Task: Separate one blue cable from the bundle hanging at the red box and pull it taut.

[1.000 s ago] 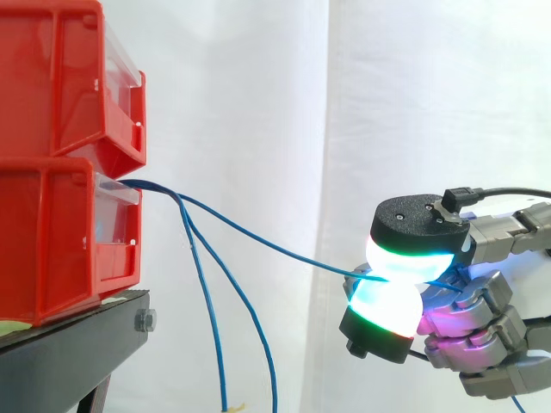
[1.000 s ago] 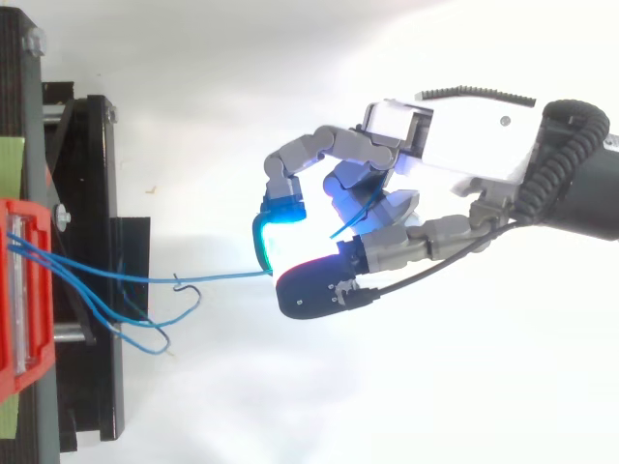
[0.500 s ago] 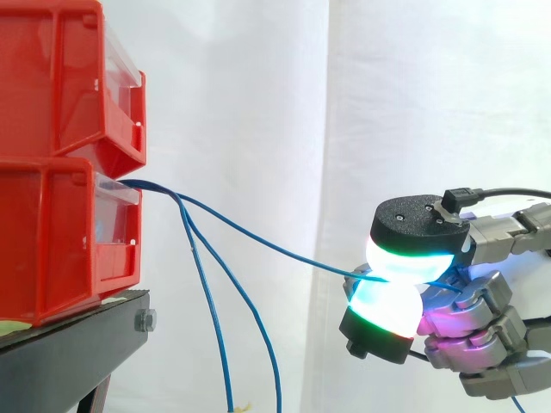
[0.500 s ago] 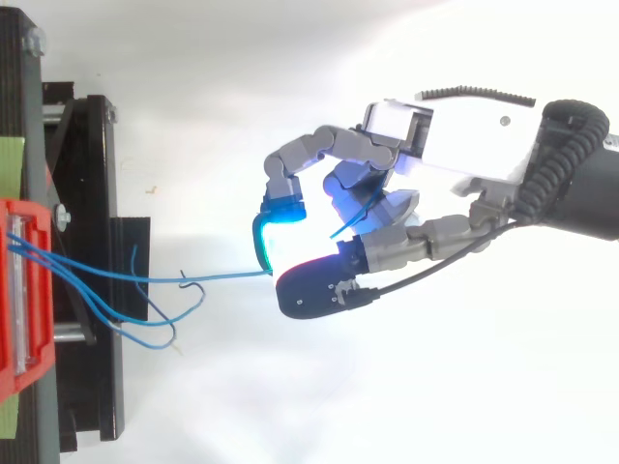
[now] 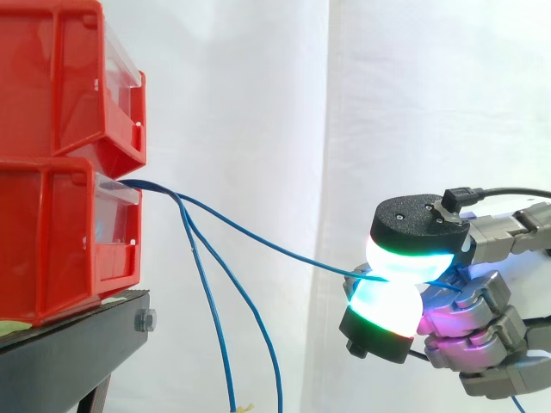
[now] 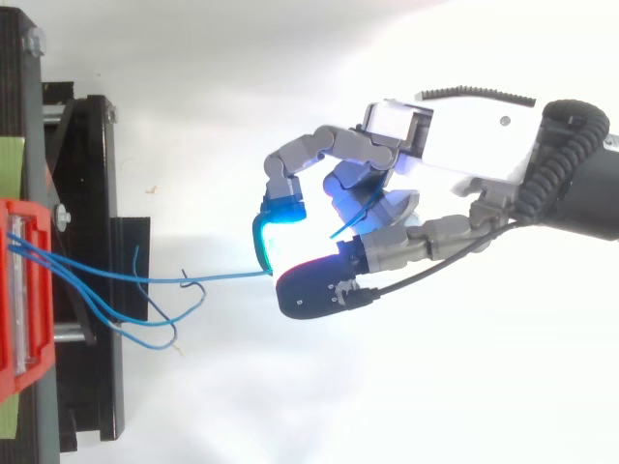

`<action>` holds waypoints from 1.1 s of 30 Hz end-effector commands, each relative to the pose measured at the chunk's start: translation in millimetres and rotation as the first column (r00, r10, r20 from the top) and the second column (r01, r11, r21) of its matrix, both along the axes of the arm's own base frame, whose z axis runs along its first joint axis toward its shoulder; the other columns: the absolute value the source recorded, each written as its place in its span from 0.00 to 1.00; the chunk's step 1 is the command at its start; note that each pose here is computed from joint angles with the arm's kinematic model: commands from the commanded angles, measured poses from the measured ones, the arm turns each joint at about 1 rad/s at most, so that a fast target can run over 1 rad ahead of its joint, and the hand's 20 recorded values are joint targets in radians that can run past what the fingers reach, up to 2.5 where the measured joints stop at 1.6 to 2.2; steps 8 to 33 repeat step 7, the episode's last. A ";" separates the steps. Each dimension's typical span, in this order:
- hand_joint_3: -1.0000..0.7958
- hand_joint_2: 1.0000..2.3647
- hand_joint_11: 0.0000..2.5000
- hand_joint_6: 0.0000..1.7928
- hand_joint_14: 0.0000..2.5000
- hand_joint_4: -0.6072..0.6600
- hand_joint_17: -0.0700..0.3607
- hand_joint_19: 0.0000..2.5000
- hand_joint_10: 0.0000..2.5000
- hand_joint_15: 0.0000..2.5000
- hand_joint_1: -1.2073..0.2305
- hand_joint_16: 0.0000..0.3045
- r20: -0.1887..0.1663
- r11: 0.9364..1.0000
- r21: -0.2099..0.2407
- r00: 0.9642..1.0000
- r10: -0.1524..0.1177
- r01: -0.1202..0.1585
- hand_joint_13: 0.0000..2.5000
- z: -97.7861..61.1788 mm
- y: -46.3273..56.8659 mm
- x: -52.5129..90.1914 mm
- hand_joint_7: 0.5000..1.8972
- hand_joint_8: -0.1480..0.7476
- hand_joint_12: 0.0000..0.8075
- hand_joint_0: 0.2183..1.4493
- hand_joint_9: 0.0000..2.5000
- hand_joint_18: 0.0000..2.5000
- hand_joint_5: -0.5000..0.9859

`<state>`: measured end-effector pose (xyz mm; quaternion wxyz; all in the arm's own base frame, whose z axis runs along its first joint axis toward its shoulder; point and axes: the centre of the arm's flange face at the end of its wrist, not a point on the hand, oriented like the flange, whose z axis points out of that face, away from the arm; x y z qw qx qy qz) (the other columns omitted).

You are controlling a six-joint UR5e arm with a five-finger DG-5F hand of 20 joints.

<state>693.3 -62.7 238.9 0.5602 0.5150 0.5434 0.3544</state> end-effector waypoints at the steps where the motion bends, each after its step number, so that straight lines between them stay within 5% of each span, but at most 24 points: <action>1: 0.55 0.02 0.67 0.51 1.00 0.36 0.36 0.58 1.00 0.67 0.31 0.12 0.000 1.000 0.001 1.000 0.000 0.000 0.32 0.0 0.0 0.0 0.82 0.52 0.51 0.47 0.34 0.54 0.21; 33: 0.55 0.02 0.69 0.51 1.00 0.37 0.36 0.59 1.00 0.67 0.31 0.12 0.000 1.000 0.001 1.000 0.000 0.000 0.32 0.0 0.0 0.0 0.83 0.51 0.51 0.47 0.34 0.54 0.21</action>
